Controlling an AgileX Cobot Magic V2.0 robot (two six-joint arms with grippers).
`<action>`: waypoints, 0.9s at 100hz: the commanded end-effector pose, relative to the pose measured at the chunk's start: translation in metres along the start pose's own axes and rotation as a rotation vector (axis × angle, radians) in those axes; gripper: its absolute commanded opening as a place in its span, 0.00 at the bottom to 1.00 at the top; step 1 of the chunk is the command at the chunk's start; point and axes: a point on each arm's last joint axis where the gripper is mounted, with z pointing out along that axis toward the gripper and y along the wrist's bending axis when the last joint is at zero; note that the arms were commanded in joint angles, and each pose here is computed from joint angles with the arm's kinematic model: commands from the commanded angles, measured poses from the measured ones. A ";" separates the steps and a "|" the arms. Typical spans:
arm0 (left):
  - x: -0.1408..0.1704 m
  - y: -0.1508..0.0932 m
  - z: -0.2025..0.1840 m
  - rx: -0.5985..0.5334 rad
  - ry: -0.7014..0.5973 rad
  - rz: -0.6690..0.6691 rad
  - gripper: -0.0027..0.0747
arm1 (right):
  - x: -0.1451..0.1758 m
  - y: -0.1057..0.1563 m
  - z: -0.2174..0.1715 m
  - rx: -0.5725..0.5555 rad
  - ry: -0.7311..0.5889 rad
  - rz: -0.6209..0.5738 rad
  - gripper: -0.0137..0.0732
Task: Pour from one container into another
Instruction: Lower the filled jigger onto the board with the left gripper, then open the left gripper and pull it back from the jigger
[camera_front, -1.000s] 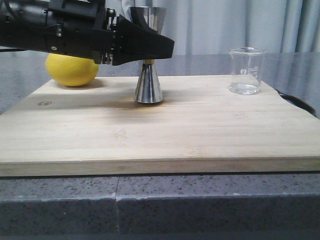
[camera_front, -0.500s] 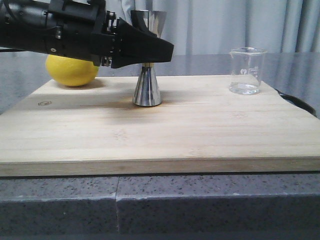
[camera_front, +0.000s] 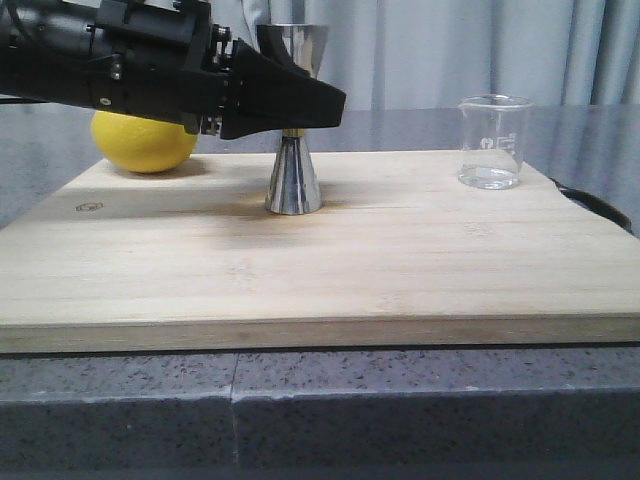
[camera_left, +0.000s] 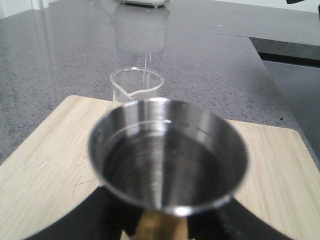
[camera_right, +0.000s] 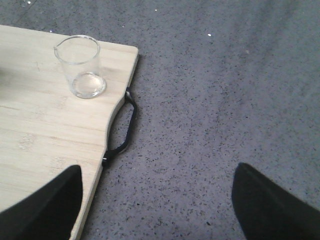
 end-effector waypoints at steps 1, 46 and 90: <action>-0.026 -0.006 -0.002 0.021 -0.099 0.039 0.43 | -0.016 -0.002 -0.007 0.009 -0.106 -0.026 0.77; -0.036 -0.011 -0.009 0.005 0.076 -0.033 0.78 | -0.016 -0.002 -0.007 0.009 -0.106 -0.026 0.77; -0.099 -0.048 -0.062 -0.226 0.512 -0.075 0.78 | -0.015 -0.002 -0.007 0.009 -0.097 -0.025 0.77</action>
